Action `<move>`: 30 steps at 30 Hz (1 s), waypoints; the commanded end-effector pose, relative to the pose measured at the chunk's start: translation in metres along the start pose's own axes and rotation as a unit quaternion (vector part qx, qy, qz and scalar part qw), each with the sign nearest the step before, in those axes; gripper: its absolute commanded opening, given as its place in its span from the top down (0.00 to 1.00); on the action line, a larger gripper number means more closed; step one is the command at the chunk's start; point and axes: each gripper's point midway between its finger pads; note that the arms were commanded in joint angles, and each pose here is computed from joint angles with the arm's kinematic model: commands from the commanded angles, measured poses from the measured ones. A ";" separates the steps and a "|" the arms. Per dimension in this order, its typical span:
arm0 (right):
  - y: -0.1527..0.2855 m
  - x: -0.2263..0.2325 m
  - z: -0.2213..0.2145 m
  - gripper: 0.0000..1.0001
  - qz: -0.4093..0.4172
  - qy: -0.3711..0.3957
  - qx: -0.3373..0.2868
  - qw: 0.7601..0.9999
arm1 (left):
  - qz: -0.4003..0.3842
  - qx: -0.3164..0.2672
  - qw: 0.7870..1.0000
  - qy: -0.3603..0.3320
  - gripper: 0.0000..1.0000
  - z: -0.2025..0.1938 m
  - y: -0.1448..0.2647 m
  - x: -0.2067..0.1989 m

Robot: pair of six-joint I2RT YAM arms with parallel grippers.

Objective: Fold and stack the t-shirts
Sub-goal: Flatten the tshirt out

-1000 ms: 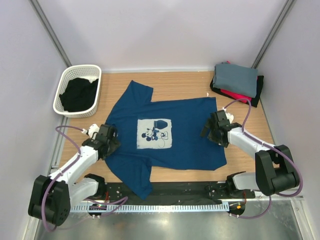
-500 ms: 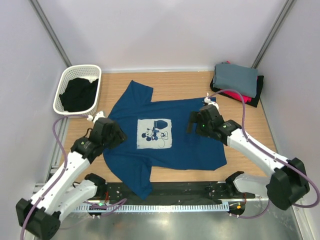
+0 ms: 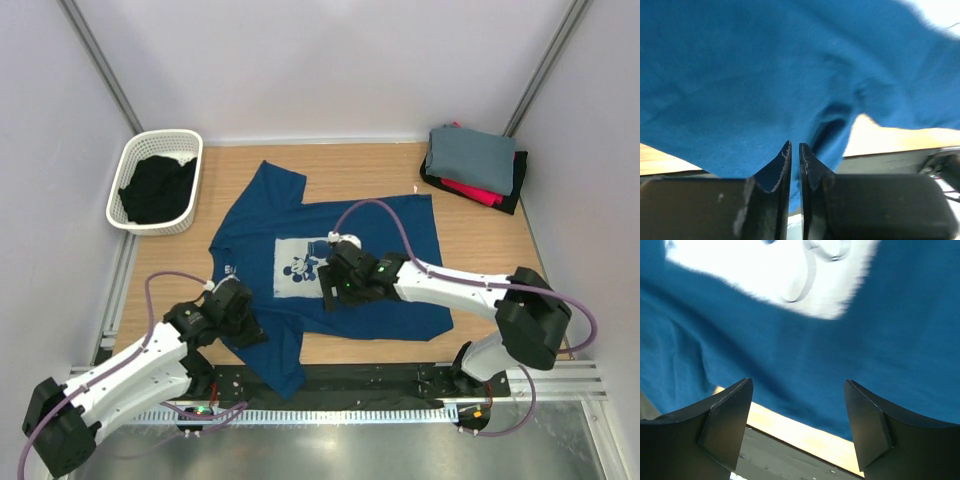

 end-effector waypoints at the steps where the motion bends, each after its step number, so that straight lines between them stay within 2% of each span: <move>1: 0.011 0.042 0.036 0.21 0.044 0.003 -0.049 0.998 | -0.007 0.030 0.999 0.018 0.89 -0.018 -0.010 -0.003; 8: 0.003 0.075 0.041 0.21 0.075 0.027 -0.043 0.996 | 0.058 0.038 0.998 -0.002 0.98 -0.035 -0.021 0.036; 11: 0.001 0.083 0.034 0.21 0.085 0.035 -0.032 0.995 | 0.112 0.006 0.993 -0.028 1.00 -0.024 -0.014 0.054; 12: 0.002 0.084 0.034 0.21 0.088 0.036 -0.032 0.995 | 0.158 -0.007 0.987 -0.038 1.00 -0.019 -0.005 0.071; 13: 0.002 0.085 0.031 0.20 0.088 0.040 -0.031 0.995 | 0.163 -0.045 0.984 -0.047 1.00 -0.005 0.002 0.067; 16: 0.001 0.088 0.022 0.20 0.088 0.053 -0.026 0.994 | 0.182 -0.082 0.979 -0.039 1.00 0.004 0.011 0.077; 20: 0.001 0.099 0.010 0.20 0.100 0.067 -0.016 0.993 | 0.193 -0.084 0.978 -0.015 1.00 0.002 0.007 0.085; 24: 0.002 0.121 -0.003 0.21 0.120 0.089 -0.006 0.989 | 0.215 -0.079 0.973 -0.021 1.00 0.000 0.008 0.087; 30: 0.001 0.156 -0.027 0.28 0.155 0.126 0.021 0.980 | 0.214 -0.078 0.973 -0.020 1.00 0.000 0.008 0.088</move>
Point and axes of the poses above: each gripper's point midway between its finger pads, its own y axis back along the fingers, its own x axis along the line the jaws close on, z = x × y, and after that the axes turned 12 degrees about y, right-handed
